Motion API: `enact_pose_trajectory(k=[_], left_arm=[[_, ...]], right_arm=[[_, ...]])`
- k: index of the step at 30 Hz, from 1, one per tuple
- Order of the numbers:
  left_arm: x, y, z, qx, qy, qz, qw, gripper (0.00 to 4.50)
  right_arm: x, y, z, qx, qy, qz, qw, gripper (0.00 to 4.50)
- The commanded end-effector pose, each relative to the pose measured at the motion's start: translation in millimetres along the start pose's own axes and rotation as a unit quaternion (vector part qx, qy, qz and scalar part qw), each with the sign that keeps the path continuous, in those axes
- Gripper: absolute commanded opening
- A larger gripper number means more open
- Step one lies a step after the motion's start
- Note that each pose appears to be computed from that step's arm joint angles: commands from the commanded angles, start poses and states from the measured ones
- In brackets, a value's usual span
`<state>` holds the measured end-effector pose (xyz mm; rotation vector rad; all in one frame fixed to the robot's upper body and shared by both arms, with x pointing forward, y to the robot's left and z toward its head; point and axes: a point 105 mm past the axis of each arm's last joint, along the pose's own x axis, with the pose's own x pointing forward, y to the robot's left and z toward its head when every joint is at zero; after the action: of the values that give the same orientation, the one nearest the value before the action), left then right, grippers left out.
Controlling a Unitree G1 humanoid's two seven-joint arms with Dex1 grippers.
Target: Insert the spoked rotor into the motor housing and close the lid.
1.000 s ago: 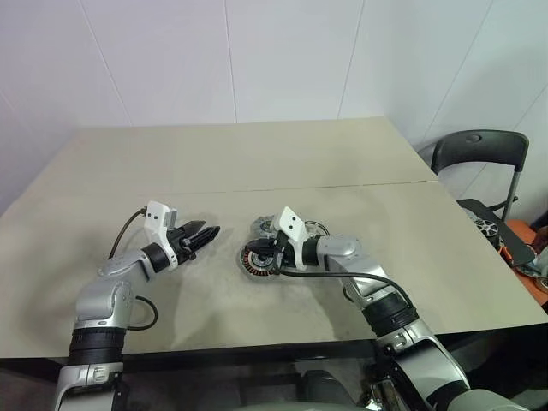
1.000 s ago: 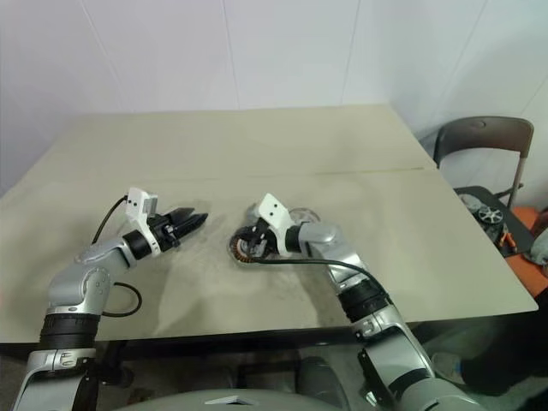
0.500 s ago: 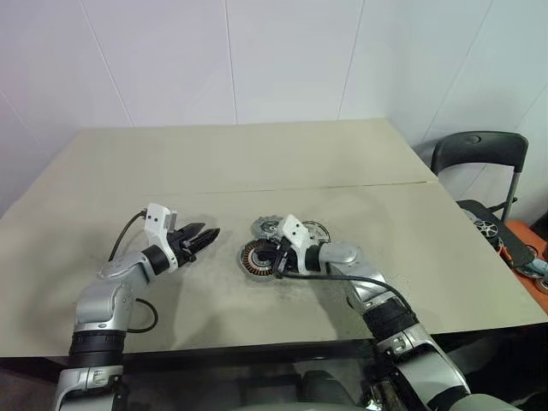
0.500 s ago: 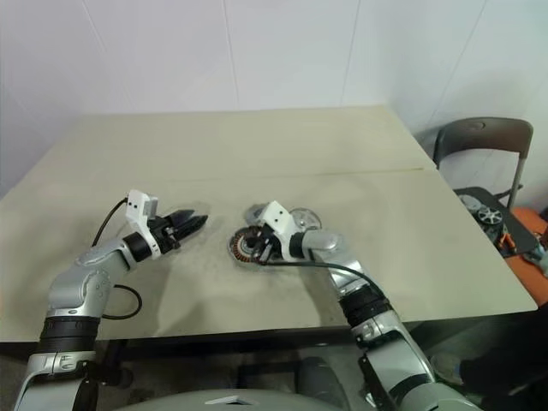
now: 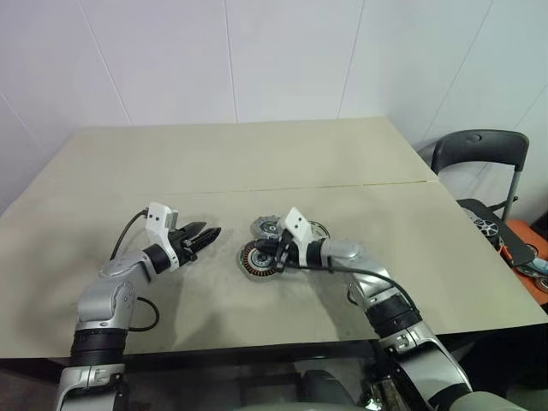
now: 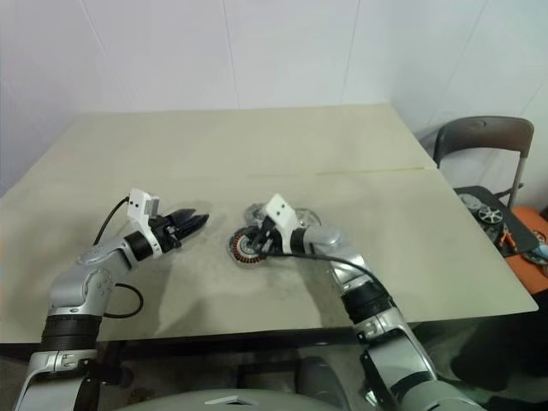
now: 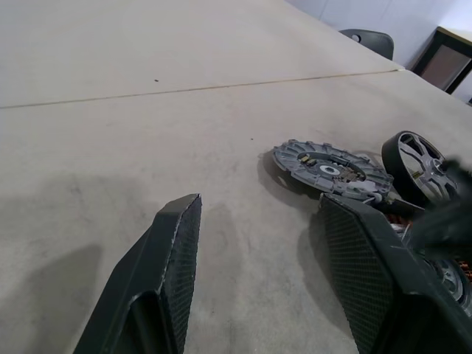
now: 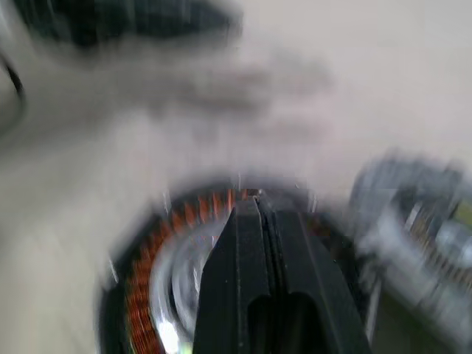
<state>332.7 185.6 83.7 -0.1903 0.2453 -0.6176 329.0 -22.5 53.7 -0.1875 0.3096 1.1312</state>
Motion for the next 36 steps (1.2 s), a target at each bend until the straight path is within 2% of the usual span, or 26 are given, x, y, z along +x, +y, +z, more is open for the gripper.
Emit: enact_pose_trajectory(k=[1, 7, 11, 15, 21, 24, 28, 34, 35, 36], left_arm=[[2.8, -6.8, 15.9, 0.018, -0.021, -0.012, 1.000, 2.72], [2.6, -5.8, 14.5, 0.017, -0.019, -0.011, 1.000, 2.72], [4.3, -9.1, 16.7, 0.019, -0.023, -0.016, 0.999, 2.72], [3.3, -15.2, 29.4, 0.014, -0.044, -0.029, 0.999, 2.72], [-9.7, -30.1, 50.1, 0.004, -0.067, -0.061, 0.996, 2.72], [-25.2, -36.0, 65.9, -0.005, -0.079, -0.076, 0.994, 2.72], [-43.5, -34.9, 75.2, -0.017, -0.073, -0.082, 0.994, 2.72], [-71.5, -22.1, 67.3, -0.037, -0.030, -0.074, 0.996, 2.72], [-73.6, -19.9, 65.0, -0.037, -0.023, -0.069, 0.997, 2.72], [-74.6, -18.0, 63.9, -0.036, -0.021, -0.064, 0.997, 2.72]], right_arm=[[1.3, 0.1, -2.2, -0.024, 0.010, -0.001, 1.000, 0.03], [-3.7, -7.1, 32.4, 0.043, -0.073, -0.005, 0.996, 0.03], [-18.2, -13.2, 62.7, 0.085, -0.134, 0.002, 0.987, 0.03], [-52.5, -27.6, 93.6, 0.102, -0.179, -0.009, 0.978, 0.03], [-114.9, -64.6, 88.6, 0.126, -0.171, -0.133, 0.968, 0.03], [-148.2, -64.5, 81.0, 0.122, -0.166, -0.170, 0.964, 0.64], [-175.9, -59.2, 72.4, 0.122, -0.161, -0.198, 0.959, 2.02], [-216.8, -63.7, 40.7, 0.206, -0.151, -0.257, 0.932, 4.15], [-220.5, -61.6, 35.3, 0.224, -0.151, -0.255, 0.928, 4.44], [-223.2, -58.4, 30.6, 0.236, -0.150, -0.252, 0.927, 4.44]])
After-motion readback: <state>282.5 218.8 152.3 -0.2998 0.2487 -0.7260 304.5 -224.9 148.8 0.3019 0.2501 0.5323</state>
